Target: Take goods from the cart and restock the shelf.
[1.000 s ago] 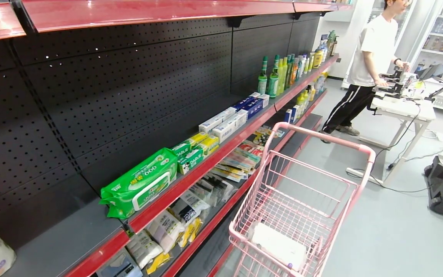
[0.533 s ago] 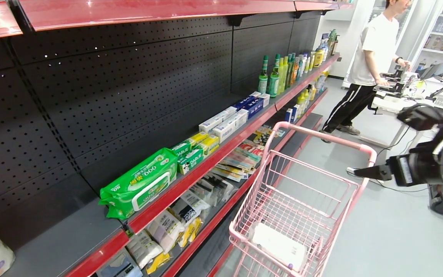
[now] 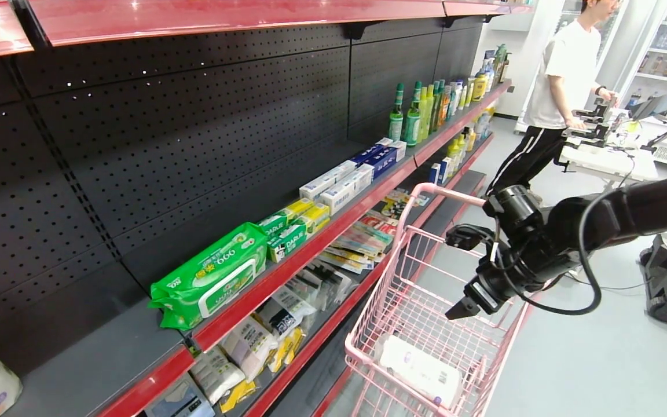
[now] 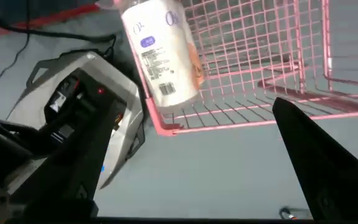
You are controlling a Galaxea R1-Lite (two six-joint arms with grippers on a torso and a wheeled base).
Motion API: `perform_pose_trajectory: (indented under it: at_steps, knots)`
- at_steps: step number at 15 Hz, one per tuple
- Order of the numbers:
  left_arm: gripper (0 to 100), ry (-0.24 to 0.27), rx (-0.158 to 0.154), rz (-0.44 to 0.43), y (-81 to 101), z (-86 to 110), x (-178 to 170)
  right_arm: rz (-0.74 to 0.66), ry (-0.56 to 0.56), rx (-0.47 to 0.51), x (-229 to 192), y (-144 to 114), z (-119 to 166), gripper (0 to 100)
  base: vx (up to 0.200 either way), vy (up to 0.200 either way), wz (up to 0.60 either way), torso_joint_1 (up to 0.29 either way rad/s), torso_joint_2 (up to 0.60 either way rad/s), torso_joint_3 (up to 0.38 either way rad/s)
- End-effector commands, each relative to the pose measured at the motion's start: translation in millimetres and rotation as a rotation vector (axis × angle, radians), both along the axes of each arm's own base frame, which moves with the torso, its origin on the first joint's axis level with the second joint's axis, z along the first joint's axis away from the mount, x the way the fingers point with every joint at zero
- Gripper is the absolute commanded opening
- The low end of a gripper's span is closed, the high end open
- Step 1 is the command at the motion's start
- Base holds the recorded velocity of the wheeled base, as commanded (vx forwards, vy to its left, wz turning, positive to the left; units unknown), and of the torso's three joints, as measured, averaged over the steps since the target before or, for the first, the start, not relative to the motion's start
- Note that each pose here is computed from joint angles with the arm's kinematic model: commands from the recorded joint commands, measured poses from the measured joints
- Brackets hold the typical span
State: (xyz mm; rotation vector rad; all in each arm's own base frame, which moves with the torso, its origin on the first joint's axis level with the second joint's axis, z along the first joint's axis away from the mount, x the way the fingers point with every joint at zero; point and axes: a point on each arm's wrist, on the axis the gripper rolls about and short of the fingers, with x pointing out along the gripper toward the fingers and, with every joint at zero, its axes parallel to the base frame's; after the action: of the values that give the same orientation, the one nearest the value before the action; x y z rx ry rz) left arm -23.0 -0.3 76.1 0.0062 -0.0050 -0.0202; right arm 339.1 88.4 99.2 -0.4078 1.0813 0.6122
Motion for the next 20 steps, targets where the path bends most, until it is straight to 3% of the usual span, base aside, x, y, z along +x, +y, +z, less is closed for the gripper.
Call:
perform_pose_trajectory:
  at_steps: [1,8,12,20]
  knots:
    - [100,0.0,0.0,0.0,0.0,0.1,0,0.043,0.047,-0.013,8,17,-21,100,0.0,0.0,0.0,0.0,0.0,0.0]
    - [100,0.0,-0.002,0.0,0.0,0.1,0,0.134,0.092,-0.051,10,27,-45,100,0.0,0.0,0.0,-0.055,0.12,0.066]
    - [100,0.0,-0.002,0.0,0.0,0.1,0,0.204,0.107,-0.064,10,45,-57,100,0.0,0.0,0.0,-0.085,0.2,0.108]
    - [100,0.0,0.0,0.0,0.0,0.1,0,0.294,0.088,-0.083,14,63,-64,100,0.0,0.0,0.0,-0.124,0.28,0.156]
